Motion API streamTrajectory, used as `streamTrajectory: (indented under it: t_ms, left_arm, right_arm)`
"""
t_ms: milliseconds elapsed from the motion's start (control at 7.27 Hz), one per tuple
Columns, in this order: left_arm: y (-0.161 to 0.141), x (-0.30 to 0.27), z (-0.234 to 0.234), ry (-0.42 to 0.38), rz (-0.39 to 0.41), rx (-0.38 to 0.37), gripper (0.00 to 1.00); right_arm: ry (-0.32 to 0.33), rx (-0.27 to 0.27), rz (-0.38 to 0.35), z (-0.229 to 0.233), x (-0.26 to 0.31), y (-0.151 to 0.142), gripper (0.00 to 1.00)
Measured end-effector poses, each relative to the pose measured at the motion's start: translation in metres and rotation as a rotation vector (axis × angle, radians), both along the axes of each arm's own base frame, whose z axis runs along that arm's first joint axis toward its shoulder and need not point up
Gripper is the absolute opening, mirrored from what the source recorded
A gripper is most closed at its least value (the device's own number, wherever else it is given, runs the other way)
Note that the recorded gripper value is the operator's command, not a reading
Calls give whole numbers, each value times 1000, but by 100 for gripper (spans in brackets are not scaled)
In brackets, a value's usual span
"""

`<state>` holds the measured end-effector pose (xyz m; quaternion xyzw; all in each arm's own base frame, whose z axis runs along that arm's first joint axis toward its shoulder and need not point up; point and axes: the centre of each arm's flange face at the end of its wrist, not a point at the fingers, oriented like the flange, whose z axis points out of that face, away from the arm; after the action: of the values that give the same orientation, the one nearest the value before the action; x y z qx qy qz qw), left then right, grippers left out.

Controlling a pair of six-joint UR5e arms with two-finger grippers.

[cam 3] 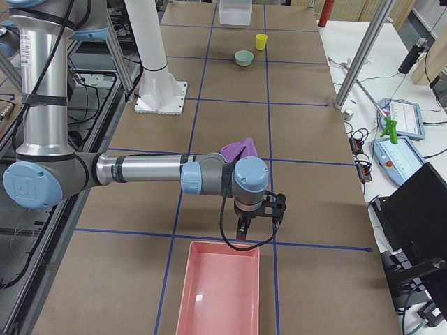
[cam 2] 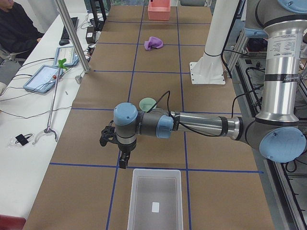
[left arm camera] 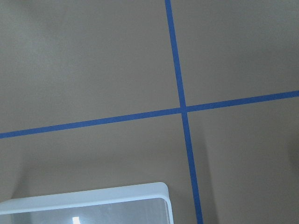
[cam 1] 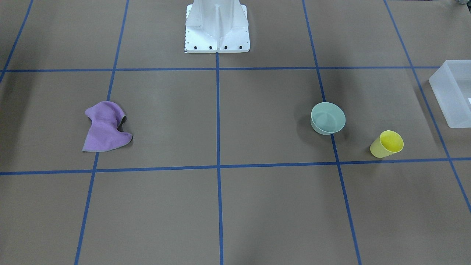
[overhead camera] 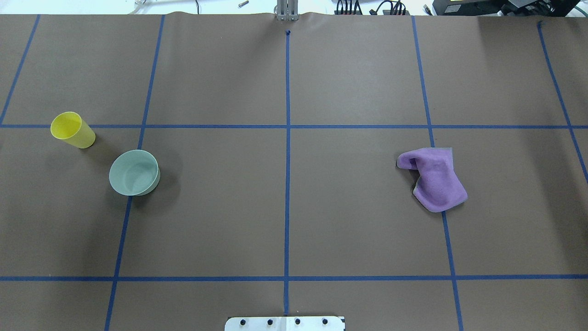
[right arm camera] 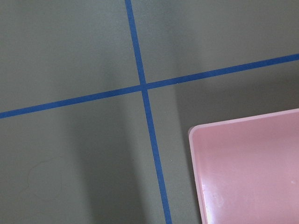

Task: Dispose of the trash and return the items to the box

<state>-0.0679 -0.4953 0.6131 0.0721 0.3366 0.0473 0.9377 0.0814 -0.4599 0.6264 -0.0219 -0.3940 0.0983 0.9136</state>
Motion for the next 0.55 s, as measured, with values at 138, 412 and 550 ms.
streamTrajectory:
  t_ms: [138, 412, 550]
  left_arm:
    - [0, 0, 0, 0, 0, 1, 98]
    - [0, 0, 1, -1, 4, 2, 98]
    - [1, 0, 2, -1, 5, 6, 98]
  right_arm:
    - [1, 2, 1, -1, 0, 0, 100]
    - [6, 3, 5, -3, 1, 0, 100]
    - [7, 2, 6, -3, 1, 1, 100]
